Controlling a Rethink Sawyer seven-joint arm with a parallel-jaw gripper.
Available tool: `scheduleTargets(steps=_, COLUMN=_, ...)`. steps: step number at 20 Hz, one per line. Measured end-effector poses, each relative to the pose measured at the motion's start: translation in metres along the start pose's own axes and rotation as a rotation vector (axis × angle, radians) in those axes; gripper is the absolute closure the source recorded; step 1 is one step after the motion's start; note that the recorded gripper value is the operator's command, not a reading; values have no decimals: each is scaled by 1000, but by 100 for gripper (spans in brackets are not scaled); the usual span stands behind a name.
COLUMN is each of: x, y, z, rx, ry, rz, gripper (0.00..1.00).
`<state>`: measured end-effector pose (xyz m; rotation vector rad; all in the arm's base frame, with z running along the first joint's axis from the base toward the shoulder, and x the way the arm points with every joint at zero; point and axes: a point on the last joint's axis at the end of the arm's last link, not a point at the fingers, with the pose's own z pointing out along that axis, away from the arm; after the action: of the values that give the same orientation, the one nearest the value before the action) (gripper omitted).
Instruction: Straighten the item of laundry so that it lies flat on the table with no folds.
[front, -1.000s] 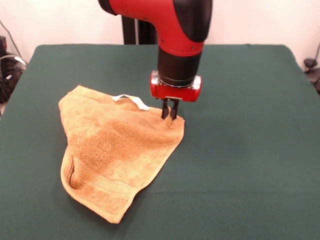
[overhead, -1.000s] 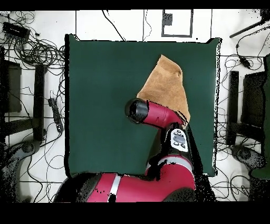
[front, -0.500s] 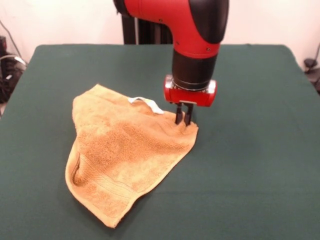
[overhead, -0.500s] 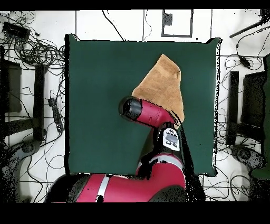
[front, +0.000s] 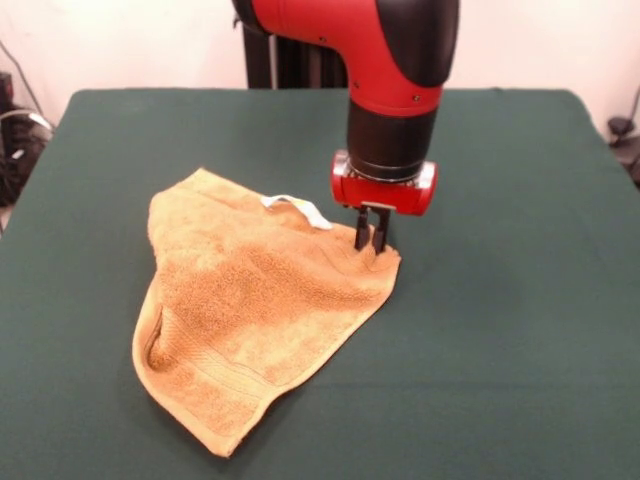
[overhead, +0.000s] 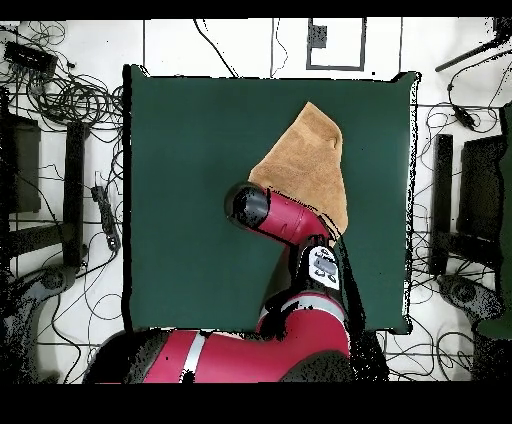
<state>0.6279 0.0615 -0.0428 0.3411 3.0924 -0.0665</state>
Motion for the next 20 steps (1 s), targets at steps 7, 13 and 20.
scheduleTargets(steps=7, x=-2, y=2, z=0, rx=-10, ry=2, rz=29, gripper=100)
scheduleTargets(steps=13, x=-3, y=11, z=-1, rx=-26, ry=1, rz=47, gripper=100)
scheduleTargets(steps=20, x=-5, y=18, z=-1, rx=-35, ry=-13, rz=71, gripper=100)
